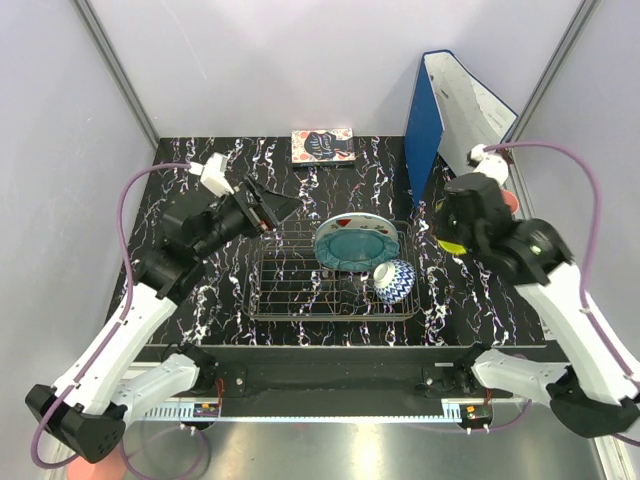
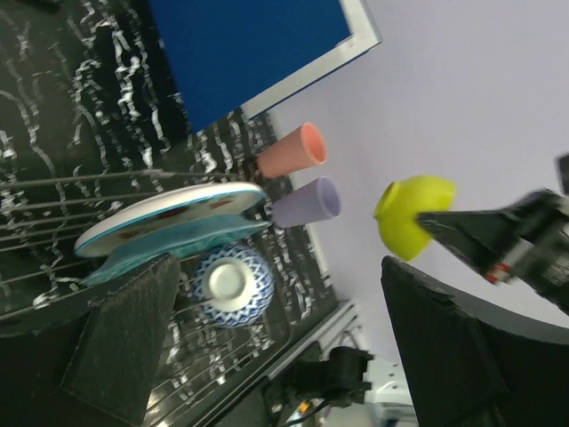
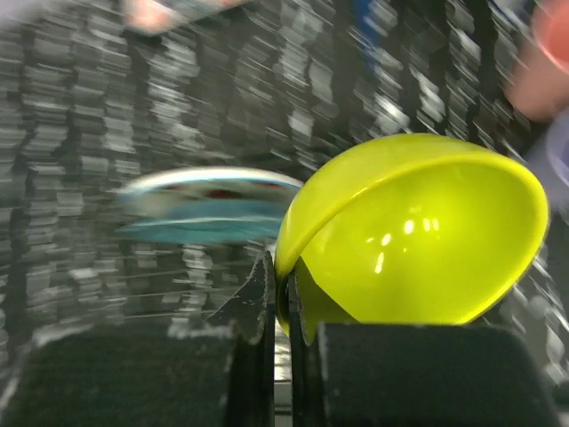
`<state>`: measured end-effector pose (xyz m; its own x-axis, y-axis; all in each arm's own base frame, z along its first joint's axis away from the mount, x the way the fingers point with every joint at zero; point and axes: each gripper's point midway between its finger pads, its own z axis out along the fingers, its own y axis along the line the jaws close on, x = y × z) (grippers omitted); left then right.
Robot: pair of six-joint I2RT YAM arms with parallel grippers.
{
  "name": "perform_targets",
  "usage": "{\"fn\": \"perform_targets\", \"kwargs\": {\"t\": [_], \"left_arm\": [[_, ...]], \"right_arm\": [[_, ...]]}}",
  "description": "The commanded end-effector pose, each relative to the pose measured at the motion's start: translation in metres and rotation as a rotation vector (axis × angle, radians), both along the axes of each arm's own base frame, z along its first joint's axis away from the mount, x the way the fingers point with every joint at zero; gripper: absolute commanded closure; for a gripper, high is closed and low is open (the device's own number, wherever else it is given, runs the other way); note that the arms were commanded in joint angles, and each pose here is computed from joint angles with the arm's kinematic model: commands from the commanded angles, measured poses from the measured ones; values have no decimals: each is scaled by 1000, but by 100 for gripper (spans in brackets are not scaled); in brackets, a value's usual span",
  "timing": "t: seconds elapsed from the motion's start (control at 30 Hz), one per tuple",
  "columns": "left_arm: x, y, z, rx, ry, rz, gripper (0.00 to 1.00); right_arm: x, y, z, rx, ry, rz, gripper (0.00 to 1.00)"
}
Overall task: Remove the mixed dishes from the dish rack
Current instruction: Pick up the bowl from the dish rack, then place the bowl at the center of the board.
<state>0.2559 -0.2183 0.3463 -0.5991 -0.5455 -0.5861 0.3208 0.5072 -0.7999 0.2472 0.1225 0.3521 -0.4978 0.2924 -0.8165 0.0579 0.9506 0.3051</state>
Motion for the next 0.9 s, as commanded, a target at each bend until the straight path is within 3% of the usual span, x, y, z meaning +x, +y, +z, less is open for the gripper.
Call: {"fn": "perform_targets", "kwargs": {"t": [0.0,0.2,0.4,0.87], "left_arm": [[-1,7,4,98,-56,39,1],[-12,5,-4,169,-65,24,1],[-28,6,-11,190,-61,5,1],[-45,13,-27,198,-26,-3,1]], "right_arm": [[7,-40,-74,-91,201,-202,100],[40,-58,-121,-140,296,-292,100],[85,-78,-144,-77,353,-363,100],[161,-76,-212,-81,518,-355,100]]}}
